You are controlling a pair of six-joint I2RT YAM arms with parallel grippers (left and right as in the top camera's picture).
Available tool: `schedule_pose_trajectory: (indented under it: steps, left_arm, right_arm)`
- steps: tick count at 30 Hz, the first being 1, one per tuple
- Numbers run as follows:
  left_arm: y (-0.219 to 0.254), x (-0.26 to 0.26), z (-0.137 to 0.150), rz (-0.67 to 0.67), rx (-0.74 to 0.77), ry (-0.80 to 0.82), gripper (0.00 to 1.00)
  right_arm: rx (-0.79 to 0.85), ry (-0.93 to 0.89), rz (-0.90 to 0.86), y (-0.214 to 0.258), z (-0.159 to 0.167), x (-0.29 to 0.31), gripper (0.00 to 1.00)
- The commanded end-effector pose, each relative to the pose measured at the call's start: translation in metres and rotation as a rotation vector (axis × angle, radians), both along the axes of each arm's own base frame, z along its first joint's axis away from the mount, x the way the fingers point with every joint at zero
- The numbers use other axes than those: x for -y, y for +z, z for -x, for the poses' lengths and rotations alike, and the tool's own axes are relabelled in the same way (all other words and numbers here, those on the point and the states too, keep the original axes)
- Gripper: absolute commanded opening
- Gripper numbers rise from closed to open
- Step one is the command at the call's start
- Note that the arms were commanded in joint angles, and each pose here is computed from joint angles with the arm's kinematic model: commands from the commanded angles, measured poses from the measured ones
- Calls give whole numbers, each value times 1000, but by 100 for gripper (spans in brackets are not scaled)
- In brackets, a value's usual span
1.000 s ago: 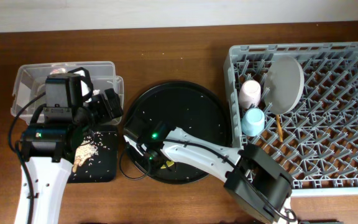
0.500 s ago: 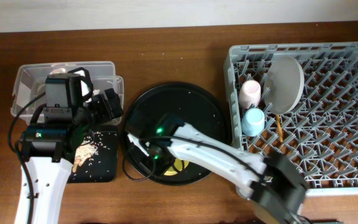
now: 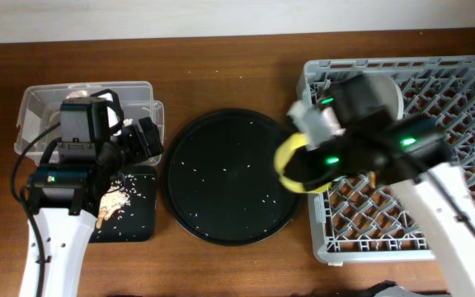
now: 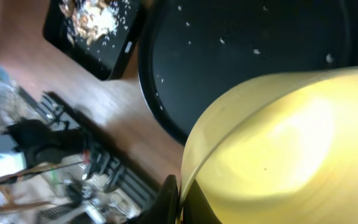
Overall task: Sort waste into correct bins and load items into the dishwasher rack
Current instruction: 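Lift the yellow bowl and carry it to the rack's right side, then lower the yellow bowl into the rack and open the right gripper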
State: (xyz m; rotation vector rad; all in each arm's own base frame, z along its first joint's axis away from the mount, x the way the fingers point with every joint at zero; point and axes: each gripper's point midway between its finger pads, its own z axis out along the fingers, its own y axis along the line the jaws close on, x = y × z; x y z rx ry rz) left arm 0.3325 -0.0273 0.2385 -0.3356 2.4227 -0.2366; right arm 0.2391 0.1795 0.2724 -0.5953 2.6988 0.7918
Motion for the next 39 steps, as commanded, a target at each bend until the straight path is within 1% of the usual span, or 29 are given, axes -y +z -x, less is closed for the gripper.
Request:
schedule_pose_trajectory:
  steps: [1, 3, 8, 12, 16, 19, 23, 26, 29, 31, 35, 39]
  left_arm:
    - [4, -4, 1, -17, 14, 4, 100]
    - [4, -4, 1, -18, 14, 4, 100]
    - [4, -4, 1, -18, 14, 4, 100]
    - [4, -4, 1, -17, 14, 4, 99]
    - [4, -4, 1, -18, 14, 4, 100]
    - [4, -4, 1, -18, 14, 4, 100]
    - [4, -4, 1, -17, 14, 4, 99]
    - [4, -4, 1, -17, 14, 4, 100]
    - [4, -4, 1, -17, 14, 4, 100]
    - [4, -4, 1, -18, 14, 4, 100]
    - [4, -4, 1, -17, 14, 4, 100]
    - [4, -4, 1, -17, 14, 4, 100]
  right_arm:
    - [17, 22, -173, 23, -3, 25, 4]
    - [4, -38, -214, 24, -9, 46, 4]
    - [2, -258, -254, 16, -25, 114, 4]
    - [9, -432, -286, 2, -33, 169, 4]
    - [107, -530, -458, 5, -49, 205, 4]
    - [232, -608, -603, 16, -68, 245, 4]
    - [356, -630, -652, 13, -87, 286, 4]
    - [397, -621, -684, 3, -100, 303, 4]
    - [424, -598, -807, -11, -116, 317, 4]
    - [416, -602, -858, -25, -124, 326, 4]
    - [339, -645, -904, -67, -134, 337, 4]
    - [298, -667, -927, -84, -137, 340, 4]
